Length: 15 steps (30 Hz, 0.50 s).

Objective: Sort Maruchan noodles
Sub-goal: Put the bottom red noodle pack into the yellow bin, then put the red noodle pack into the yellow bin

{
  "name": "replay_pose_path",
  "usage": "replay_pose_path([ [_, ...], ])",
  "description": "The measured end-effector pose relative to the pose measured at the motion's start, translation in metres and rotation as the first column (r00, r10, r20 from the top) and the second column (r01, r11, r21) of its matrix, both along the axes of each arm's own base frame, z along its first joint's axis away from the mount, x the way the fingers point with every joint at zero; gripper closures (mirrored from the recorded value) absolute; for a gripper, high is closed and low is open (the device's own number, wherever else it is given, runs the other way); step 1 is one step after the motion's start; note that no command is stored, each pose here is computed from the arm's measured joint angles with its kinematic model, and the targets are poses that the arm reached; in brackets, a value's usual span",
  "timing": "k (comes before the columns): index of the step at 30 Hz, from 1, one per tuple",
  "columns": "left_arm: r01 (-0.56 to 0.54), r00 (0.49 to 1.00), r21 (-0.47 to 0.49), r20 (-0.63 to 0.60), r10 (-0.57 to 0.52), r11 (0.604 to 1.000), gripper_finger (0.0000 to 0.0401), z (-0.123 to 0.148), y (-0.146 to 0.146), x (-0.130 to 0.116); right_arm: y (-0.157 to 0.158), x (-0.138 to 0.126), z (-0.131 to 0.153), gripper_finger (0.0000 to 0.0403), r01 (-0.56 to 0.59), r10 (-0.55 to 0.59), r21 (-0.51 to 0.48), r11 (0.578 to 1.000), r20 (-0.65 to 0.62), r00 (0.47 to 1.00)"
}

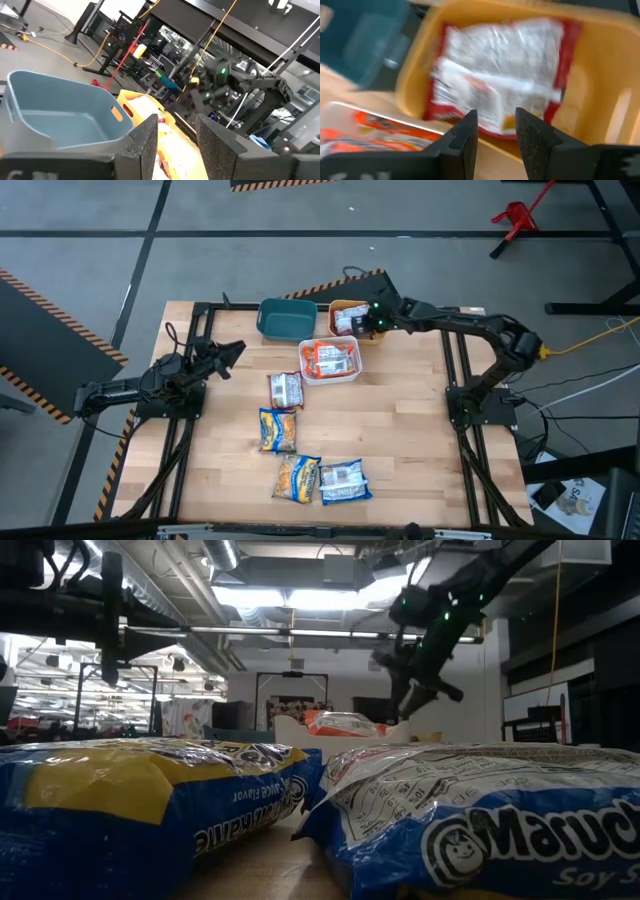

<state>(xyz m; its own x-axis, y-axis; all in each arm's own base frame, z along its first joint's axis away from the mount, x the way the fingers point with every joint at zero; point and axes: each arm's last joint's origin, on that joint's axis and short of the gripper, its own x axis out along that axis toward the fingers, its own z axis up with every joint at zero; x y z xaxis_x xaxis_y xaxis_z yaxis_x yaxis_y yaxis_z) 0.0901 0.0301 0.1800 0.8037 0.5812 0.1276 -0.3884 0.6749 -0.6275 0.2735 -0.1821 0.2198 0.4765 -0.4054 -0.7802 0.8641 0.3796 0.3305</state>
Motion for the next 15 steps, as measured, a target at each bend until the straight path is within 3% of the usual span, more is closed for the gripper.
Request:
replay_pose_path([
  [6, 0.057, 0.998, 0.008, -0.001, -0.057, 0.998, 0.0274, 0.0, -0.001, 0.001, 0.028, 0.019, 0.048, 0.0288, -0.249, 0.259, -0.095, 0.964, 0.117, 0.959],
  [8, 0.089, 0.996, 0.01, -0.001, -0.089, 0.996, 0.0274, 0.0, -0.002, 0.001, 0.048, 0.03, 0.056, 0.0288, -0.396, 0.407, -0.101, 0.913, 0.146, 0.902],
  [11, 0.142, 0.99, 0.017, -0.003, -0.142, 0.99, 0.0274, 0.0, -0.004, 0.002, 0.09, 0.045, 0.058, 0.0288, -0.586, 0.595, -0.101, 0.804, 0.162, 0.788],
  [15, 0.2, 0.979, 0.02, 0.025, -0.2, 0.98, 0.0274, 0.002, -0.005, 0.003, 0.143, 0.054, 0.051, 0.0288, -0.698, 0.706, -0.116, 0.707, 0.048, 0.707],
])
